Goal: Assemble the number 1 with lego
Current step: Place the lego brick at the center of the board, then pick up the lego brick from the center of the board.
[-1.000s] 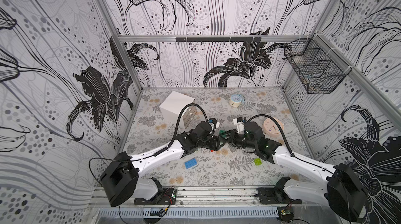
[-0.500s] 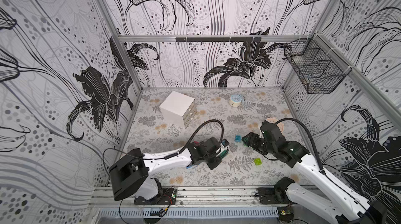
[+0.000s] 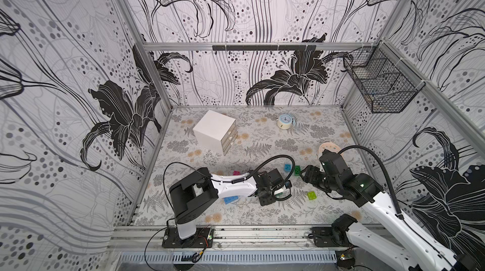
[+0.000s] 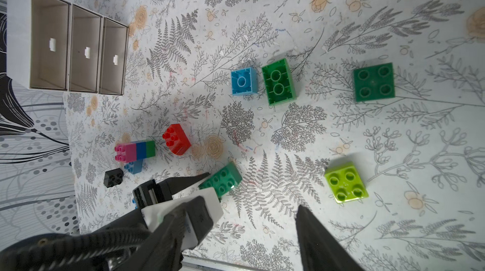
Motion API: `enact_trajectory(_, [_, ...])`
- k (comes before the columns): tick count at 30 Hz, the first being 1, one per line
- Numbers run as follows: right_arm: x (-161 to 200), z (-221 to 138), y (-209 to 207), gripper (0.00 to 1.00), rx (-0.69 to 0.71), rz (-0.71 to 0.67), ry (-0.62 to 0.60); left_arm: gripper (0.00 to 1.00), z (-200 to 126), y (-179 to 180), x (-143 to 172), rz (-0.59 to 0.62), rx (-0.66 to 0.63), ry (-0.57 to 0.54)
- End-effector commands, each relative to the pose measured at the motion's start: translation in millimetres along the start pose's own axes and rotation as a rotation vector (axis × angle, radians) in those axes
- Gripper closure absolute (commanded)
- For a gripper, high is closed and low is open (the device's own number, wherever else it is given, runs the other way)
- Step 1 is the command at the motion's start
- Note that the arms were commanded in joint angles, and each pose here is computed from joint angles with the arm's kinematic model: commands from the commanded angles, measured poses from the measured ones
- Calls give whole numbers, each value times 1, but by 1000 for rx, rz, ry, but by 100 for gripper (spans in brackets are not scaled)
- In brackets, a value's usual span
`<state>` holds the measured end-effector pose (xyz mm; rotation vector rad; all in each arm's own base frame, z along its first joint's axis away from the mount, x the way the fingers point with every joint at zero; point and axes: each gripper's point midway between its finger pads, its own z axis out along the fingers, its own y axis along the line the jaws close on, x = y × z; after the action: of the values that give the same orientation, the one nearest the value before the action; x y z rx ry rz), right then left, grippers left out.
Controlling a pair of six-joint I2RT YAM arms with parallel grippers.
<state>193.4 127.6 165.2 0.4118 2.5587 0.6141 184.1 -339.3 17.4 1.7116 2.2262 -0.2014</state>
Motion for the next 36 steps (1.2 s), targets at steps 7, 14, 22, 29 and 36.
enact_trajectory(7, [-11,-14,8,30,-4,-86,-32,19,-21,13,3,-22,-72,-19])
enact_trajectory(14, [-28,-6,43,35,-62,-383,-33,21,-120,47,-27,-316,-266,-468])
enact_trajectory(22, [25,42,125,35,-217,-1076,106,16,-218,134,59,-1000,-539,-770])
enact_trajectory(29, [65,93,188,32,-349,-1392,261,12,-242,164,152,-1421,-628,-730])
enact_trajectory(36, [94,150,221,30,-358,-1512,362,11,-255,157,214,-1688,-729,-734])
